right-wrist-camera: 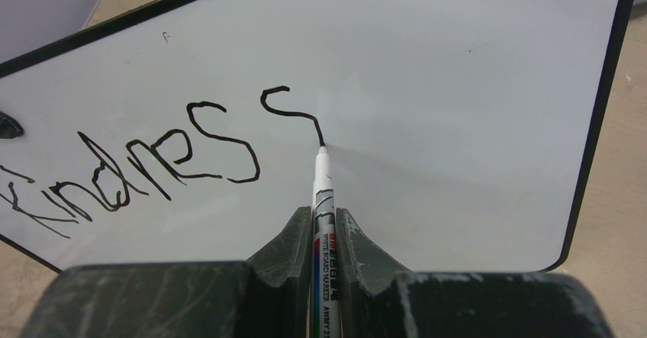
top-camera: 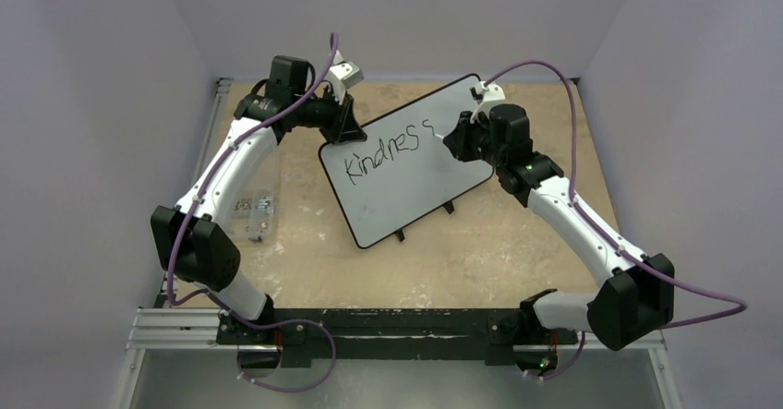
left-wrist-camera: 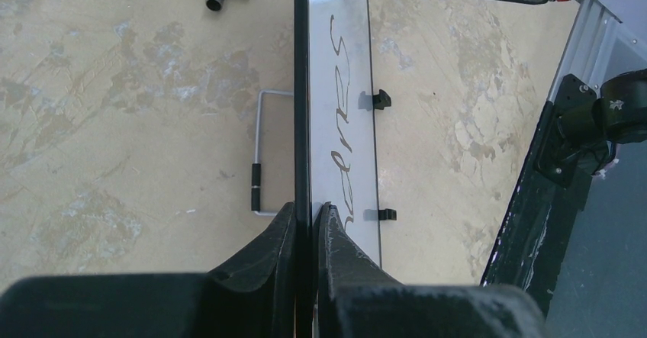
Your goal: Write a sentence on the whiteboard
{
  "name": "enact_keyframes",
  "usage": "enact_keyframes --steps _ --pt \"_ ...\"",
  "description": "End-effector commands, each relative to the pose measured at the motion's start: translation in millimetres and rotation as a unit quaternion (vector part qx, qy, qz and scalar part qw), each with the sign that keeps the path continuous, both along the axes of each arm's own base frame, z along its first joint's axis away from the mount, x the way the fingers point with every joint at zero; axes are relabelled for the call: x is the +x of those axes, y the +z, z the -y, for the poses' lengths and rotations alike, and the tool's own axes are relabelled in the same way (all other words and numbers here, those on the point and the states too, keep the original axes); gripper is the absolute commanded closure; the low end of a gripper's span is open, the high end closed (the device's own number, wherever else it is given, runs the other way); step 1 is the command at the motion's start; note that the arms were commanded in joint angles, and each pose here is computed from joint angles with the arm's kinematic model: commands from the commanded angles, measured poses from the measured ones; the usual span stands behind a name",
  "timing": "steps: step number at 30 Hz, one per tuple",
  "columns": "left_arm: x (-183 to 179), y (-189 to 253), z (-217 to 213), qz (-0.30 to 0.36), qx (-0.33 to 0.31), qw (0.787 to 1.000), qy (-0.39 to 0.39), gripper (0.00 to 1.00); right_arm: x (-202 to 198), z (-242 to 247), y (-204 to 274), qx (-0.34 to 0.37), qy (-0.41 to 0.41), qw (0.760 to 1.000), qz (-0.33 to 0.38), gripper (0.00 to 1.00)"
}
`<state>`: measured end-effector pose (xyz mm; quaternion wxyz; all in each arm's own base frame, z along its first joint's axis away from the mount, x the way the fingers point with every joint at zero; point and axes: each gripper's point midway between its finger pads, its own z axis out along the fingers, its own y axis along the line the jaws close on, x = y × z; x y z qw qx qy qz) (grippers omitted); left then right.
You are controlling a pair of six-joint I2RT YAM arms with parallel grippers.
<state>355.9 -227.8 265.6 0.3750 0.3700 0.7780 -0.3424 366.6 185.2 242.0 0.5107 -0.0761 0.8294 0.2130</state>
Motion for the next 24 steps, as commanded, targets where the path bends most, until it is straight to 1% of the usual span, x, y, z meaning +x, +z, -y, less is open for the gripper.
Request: enact_keyframes --steps 1,8,17,24 --pt "2.1 -15.2 2.9 0.018 0.037 0.999 -0.020 1.00 -5.4 -2.4 0.1 -0.001 0.019 1.000 0.002 1.00" --pt "1.8 -15.9 3.4 0.016 0.037 0.999 -0.021 1.00 -5.0 -15.1 5.9 0.015 0.049 0.999 0.002 1.00" --pt "2.2 -17.1 3.9 0.014 0.038 0.999 -0.020 1.00 -3.5 -23.4 36.6 0.030 0.070 0.997 0.026 1.00" --pt "6.1 -16.9 1.7 0.018 0.043 0.999 -0.008 1.00 -16.6 -14.2 61.0 0.039 0.058 0.996 0.046 1.00"
